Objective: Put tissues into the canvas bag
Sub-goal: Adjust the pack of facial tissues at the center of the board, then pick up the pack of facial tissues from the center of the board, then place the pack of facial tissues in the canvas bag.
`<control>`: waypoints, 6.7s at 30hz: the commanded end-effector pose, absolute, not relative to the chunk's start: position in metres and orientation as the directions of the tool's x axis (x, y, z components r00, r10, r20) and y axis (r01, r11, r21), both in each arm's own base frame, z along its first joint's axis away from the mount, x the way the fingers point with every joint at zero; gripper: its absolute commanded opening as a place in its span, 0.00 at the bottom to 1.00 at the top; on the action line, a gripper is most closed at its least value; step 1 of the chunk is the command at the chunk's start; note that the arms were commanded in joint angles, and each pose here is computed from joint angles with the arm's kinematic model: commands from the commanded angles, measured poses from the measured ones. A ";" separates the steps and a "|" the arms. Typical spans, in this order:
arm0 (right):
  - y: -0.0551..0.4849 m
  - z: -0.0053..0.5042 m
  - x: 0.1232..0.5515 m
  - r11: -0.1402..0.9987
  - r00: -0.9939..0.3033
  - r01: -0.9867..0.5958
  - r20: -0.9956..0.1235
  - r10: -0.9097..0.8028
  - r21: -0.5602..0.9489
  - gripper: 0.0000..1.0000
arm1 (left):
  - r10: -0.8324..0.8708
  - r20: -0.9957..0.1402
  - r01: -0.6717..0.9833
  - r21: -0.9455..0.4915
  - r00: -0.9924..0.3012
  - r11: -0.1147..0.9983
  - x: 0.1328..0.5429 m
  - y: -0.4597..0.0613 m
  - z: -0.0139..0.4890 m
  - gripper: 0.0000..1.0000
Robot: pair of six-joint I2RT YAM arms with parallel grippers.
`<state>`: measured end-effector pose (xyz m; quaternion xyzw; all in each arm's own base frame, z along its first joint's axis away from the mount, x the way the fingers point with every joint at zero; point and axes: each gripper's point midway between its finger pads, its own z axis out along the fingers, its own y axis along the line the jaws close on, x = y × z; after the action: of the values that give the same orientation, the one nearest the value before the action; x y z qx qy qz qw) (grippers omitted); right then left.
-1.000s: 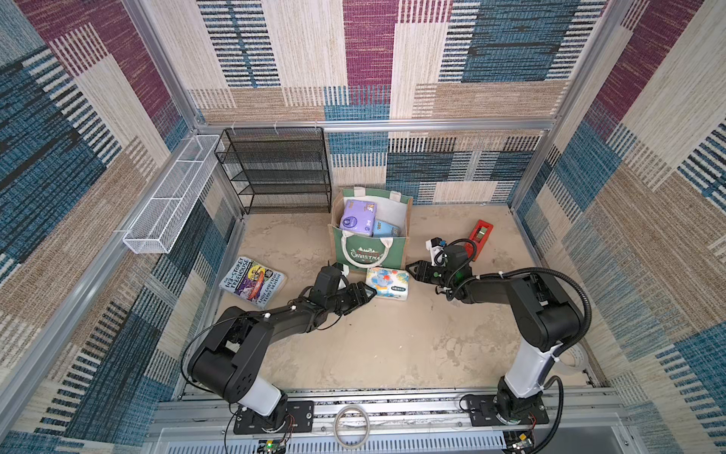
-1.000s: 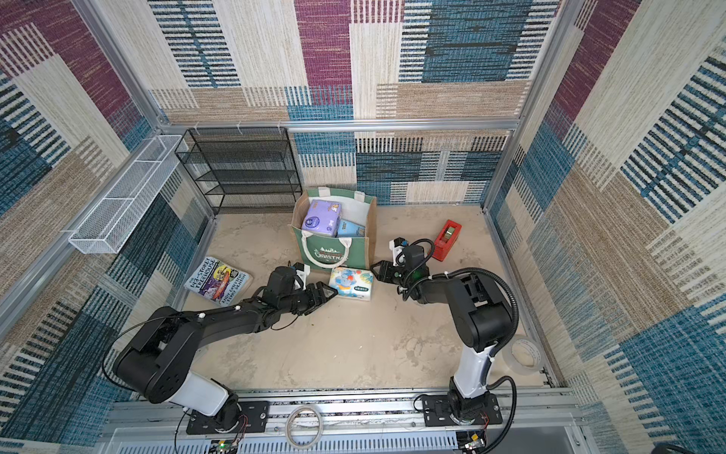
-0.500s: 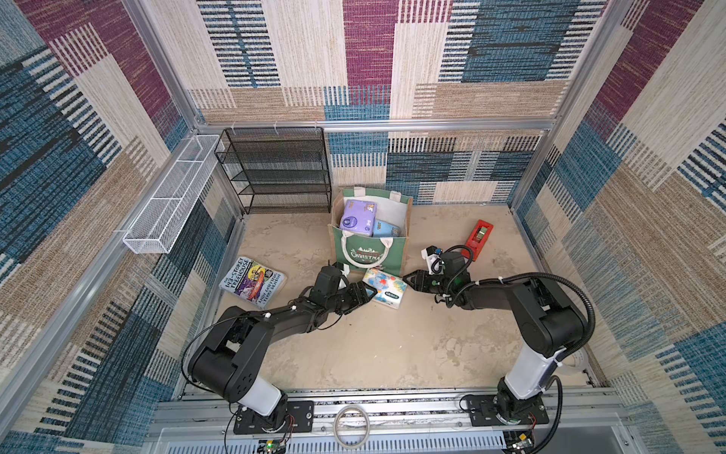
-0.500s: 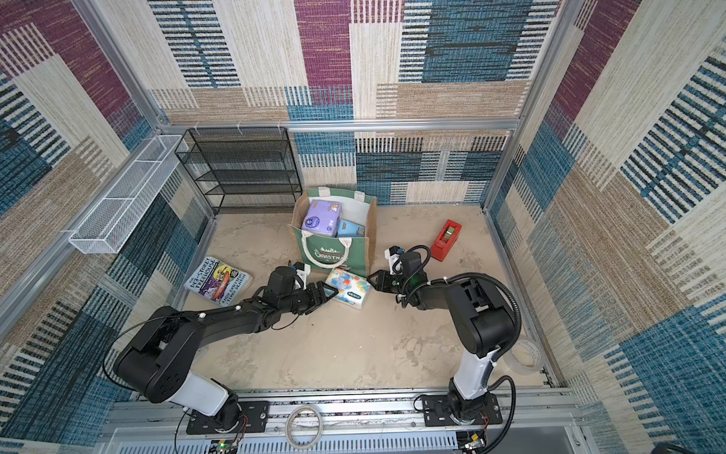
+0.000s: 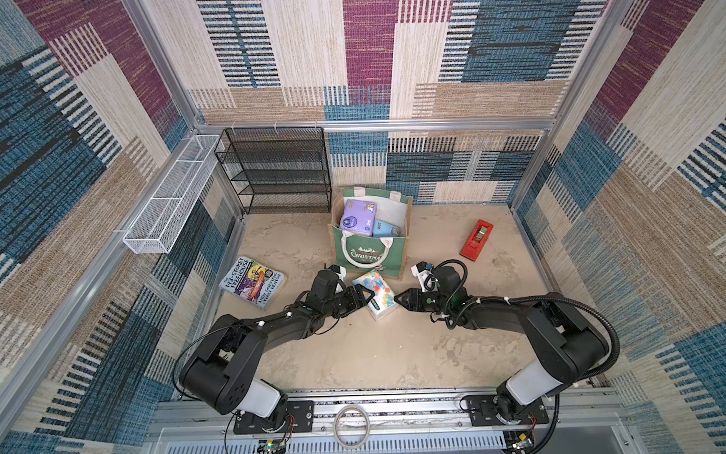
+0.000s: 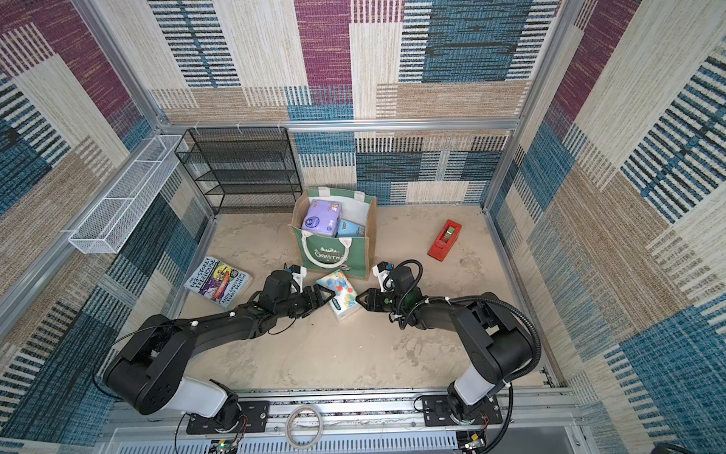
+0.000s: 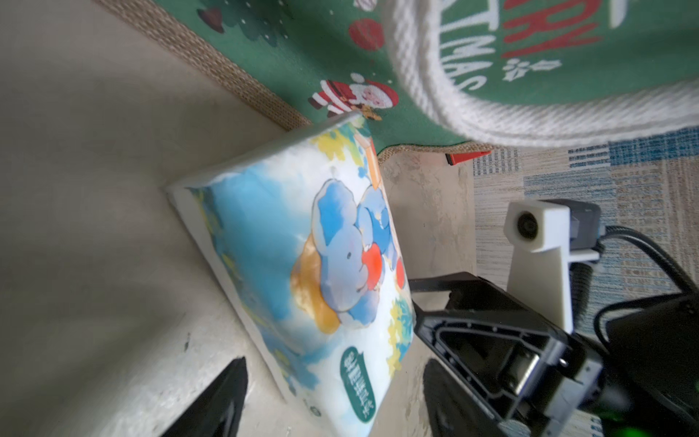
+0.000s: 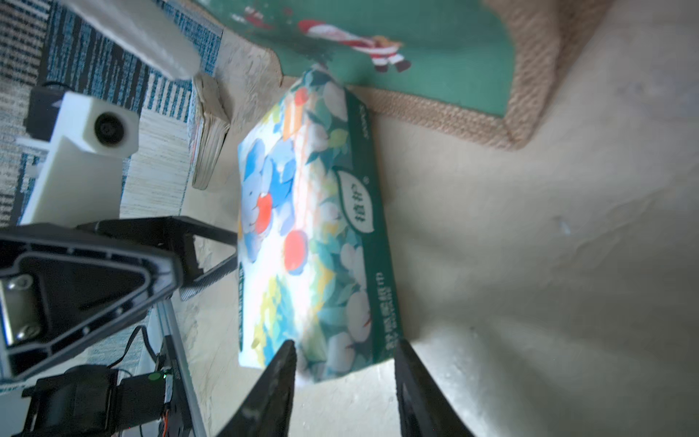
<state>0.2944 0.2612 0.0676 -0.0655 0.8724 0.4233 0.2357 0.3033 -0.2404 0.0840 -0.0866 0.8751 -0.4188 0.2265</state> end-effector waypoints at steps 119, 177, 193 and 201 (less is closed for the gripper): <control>0.185 0.199 0.332 0.669 -0.707 -0.327 -0.642 0.296 0.668 0.55 | -0.357 -0.366 0.192 -0.878 -0.860 0.439 0.246 -0.273 0.203 0.45; 0.175 0.221 0.330 0.667 -0.643 -0.335 -0.679 0.354 0.665 0.57 | -0.073 -0.598 0.398 -0.614 -0.798 0.682 0.489 -0.293 0.312 0.43; 0.176 0.215 0.332 0.659 -0.653 -0.325 -0.665 0.362 0.678 0.57 | -0.075 -0.490 0.300 -0.639 -0.868 0.708 0.494 -0.298 0.253 0.41; 0.177 0.209 0.329 0.644 -0.664 -0.314 -0.646 0.376 0.698 0.57 | -0.039 -0.489 0.325 -0.635 -0.872 0.700 0.490 -0.326 0.246 0.41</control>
<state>0.3263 0.1758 0.1984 0.0193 0.8222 0.4100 0.3944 0.4896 -0.3192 0.2420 0.0793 0.8931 -0.3741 0.2369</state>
